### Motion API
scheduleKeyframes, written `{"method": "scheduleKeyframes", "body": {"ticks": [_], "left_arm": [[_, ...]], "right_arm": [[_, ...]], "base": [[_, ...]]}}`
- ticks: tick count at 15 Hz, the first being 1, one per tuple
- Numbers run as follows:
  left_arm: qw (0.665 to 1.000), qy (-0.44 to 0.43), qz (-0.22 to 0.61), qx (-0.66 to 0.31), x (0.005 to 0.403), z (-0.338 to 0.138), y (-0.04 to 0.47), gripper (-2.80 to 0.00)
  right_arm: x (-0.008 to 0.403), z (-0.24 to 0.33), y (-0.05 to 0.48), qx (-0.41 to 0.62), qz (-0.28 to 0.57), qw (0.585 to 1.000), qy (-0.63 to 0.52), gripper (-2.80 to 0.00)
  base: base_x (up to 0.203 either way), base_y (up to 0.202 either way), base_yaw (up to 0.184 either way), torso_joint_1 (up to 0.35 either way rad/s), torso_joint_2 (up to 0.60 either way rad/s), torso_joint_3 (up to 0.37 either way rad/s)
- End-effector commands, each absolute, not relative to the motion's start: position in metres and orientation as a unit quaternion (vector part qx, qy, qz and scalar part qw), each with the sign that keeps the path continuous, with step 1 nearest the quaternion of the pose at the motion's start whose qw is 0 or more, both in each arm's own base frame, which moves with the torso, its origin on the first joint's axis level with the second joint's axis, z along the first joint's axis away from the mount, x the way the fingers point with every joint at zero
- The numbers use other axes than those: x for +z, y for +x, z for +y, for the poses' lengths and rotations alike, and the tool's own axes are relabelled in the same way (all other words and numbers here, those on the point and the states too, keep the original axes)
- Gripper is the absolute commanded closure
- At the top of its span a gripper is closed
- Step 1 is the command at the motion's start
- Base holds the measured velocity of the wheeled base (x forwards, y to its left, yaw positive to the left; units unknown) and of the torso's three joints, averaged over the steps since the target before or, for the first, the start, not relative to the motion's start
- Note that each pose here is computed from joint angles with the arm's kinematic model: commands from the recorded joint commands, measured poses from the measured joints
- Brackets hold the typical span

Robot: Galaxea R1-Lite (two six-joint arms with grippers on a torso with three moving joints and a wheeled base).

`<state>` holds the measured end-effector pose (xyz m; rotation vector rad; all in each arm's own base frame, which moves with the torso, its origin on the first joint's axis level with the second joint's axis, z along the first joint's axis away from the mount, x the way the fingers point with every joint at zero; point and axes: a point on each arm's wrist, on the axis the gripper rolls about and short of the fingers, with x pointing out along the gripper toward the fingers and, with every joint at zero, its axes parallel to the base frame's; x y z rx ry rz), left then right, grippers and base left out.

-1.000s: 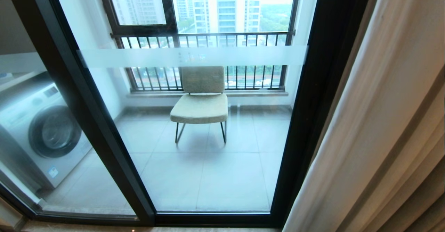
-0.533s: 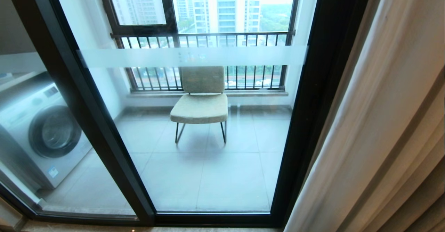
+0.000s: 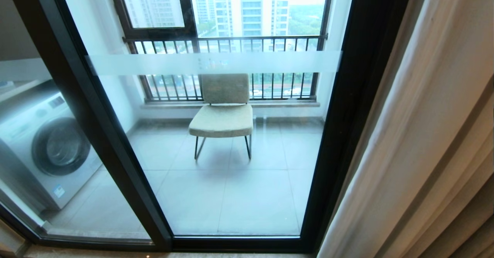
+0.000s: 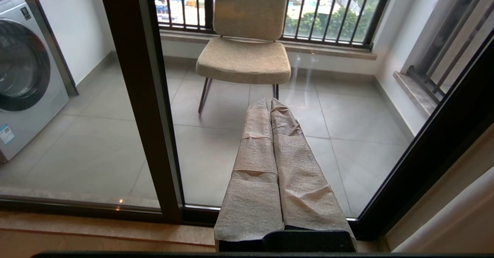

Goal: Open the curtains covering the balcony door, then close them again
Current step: Close the inner curtains on both sides

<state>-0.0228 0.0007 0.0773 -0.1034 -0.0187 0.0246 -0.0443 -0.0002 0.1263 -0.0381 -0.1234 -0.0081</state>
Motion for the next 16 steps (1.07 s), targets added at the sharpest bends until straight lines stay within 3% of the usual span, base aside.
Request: {"method": "scheduleKeyframes", "body": {"ticks": [1,9,10,16], "left_arm": [[0.998,-0.052,-0.010,0.013,0.077,0.001,-0.023,0.00],[0.999,-0.052,-0.010,0.013,0.077,0.001,-0.023,0.00],[0.999,-0.052,-0.010,0.013,0.077,0.001,-0.023,0.00],[0.999,-0.052,-0.010,0.013,0.077,0.001,-0.023,0.00]], "right_arm": [[0.145,0.000,-0.047,-0.004,-0.063,0.998,-0.019,0.00],[0.215,0.000,-0.031,-0.002,-0.053,0.998,-0.045,0.00],[0.222,0.000,-0.029,-0.002,-0.055,0.997,-0.046,-2.80],[0.255,0.000,0.007,0.005,-0.057,0.997,-0.046,-2.80]], "base": [[0.000,0.000,0.000,0.000,0.00,0.000],[0.000,0.000,0.000,0.000,0.00,0.000],[0.000,0.000,0.000,0.000,0.00,0.000],[0.000,0.000,0.000,0.000,0.00,0.000]]}}
